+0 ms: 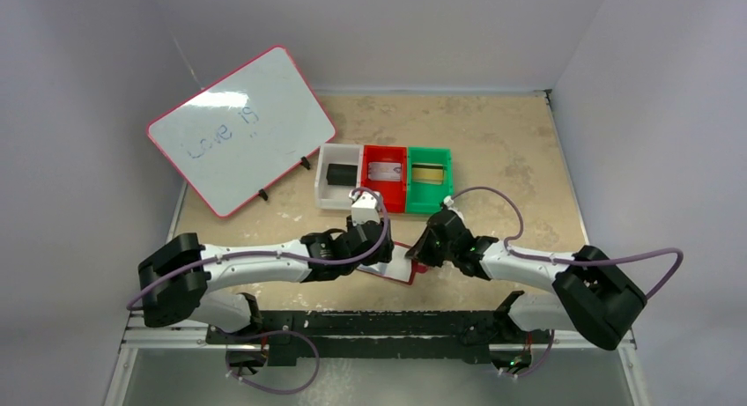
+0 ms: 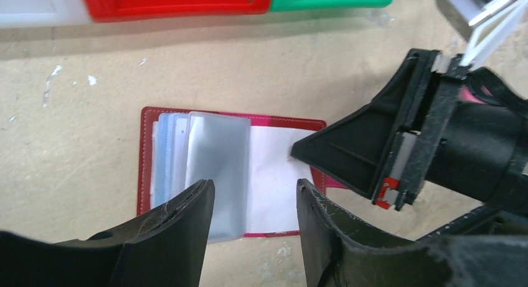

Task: Take the credit cards out of the card holder

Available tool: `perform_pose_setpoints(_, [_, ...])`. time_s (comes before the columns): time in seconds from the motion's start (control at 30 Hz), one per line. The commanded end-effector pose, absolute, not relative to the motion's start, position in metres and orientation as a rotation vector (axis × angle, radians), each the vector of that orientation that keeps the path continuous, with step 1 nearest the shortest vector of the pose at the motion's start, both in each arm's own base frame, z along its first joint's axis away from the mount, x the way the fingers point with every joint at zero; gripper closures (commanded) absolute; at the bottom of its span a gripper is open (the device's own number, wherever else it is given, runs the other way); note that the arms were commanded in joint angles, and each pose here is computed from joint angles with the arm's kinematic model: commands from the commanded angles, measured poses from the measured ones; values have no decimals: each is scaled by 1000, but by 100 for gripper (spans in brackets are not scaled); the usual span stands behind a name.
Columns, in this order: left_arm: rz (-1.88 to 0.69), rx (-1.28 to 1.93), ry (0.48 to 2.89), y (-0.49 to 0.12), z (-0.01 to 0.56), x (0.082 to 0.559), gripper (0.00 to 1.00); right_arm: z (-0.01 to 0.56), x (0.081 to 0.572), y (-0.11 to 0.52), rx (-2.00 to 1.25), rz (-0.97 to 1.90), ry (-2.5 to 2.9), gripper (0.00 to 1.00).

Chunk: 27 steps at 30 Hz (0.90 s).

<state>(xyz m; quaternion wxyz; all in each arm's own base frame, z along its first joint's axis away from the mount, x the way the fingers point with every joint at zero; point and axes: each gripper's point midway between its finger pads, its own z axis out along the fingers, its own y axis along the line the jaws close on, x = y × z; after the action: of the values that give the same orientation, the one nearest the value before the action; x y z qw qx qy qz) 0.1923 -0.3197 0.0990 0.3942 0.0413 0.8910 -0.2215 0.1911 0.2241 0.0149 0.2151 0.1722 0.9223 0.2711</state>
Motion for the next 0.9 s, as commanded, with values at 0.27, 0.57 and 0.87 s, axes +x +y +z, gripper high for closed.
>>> perform_pose_setpoints(0.27, [-467,37,2333,-311,65,190,46,-13,179,208,493,626,2640,100])
perform_pose_setpoints(0.57, [-382,-27,2286,-289,74,198,39,-14,179,208,491,616,2648,100])
perform_pose_setpoints(0.87, [-478,45,2345,-310,66,187,40,-14,180,209,489,600,2656,100])
